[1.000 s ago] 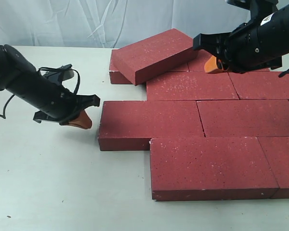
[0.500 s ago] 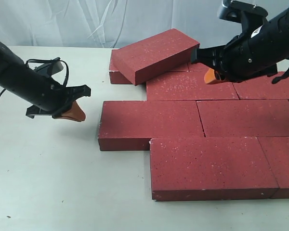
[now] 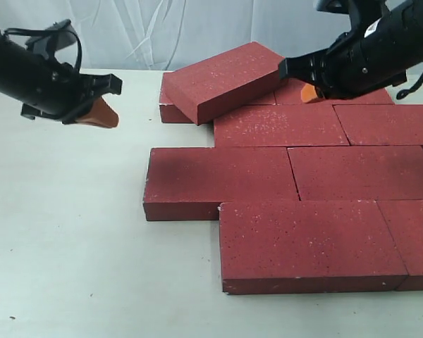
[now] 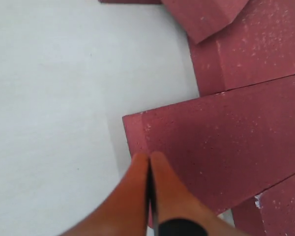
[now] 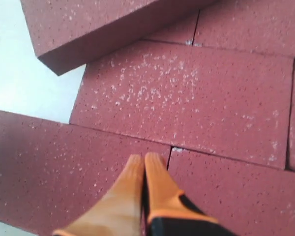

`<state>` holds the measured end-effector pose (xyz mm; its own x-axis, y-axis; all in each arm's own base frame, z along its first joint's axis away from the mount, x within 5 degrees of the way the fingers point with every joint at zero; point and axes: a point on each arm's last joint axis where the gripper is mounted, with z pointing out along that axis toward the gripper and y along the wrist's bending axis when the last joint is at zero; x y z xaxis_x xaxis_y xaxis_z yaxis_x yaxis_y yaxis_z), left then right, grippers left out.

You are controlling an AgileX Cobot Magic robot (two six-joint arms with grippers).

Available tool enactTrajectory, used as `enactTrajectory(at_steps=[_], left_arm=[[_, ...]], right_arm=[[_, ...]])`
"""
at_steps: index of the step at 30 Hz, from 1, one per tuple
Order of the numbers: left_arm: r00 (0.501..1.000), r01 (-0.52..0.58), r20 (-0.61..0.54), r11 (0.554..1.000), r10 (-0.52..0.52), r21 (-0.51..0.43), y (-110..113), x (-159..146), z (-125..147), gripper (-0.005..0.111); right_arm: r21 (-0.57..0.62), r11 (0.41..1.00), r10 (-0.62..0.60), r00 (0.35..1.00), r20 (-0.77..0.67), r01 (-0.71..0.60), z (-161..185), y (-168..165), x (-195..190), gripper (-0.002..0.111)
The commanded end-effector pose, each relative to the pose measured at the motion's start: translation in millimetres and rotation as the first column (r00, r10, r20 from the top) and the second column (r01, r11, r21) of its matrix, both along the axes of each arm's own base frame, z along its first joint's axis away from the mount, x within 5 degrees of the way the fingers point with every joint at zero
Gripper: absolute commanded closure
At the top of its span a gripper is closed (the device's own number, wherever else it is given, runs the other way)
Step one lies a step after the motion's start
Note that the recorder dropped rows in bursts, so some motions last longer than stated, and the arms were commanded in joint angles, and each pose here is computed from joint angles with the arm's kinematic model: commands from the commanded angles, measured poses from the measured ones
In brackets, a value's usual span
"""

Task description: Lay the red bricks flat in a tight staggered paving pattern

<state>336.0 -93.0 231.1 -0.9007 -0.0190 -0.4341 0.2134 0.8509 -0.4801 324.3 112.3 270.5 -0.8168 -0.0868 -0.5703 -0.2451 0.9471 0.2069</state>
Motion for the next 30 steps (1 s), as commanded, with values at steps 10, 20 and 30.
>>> enactTrajectory(at_steps=[10,20,30], left_arm=[[0.956,-0.120,0.287,0.978,0.067,0.172,27,-33,81,0.107],[0.932,-0.243,0.333,0.927,0.142,0.286,43,-35,87,0.107],[0.924,-0.257,0.344,0.934,0.163,0.247,41,-34,89,0.107]], right_arm=[[-0.027,0.996,-0.086,0.996,0.020,0.087,8,-30,72,0.109],[0.020,0.988,-0.153,0.988,-0.004,0.153,-7,-48,143,0.109],[0.075,0.974,-0.218,0.973,0.071,0.213,-38,-44,208,0.109]])
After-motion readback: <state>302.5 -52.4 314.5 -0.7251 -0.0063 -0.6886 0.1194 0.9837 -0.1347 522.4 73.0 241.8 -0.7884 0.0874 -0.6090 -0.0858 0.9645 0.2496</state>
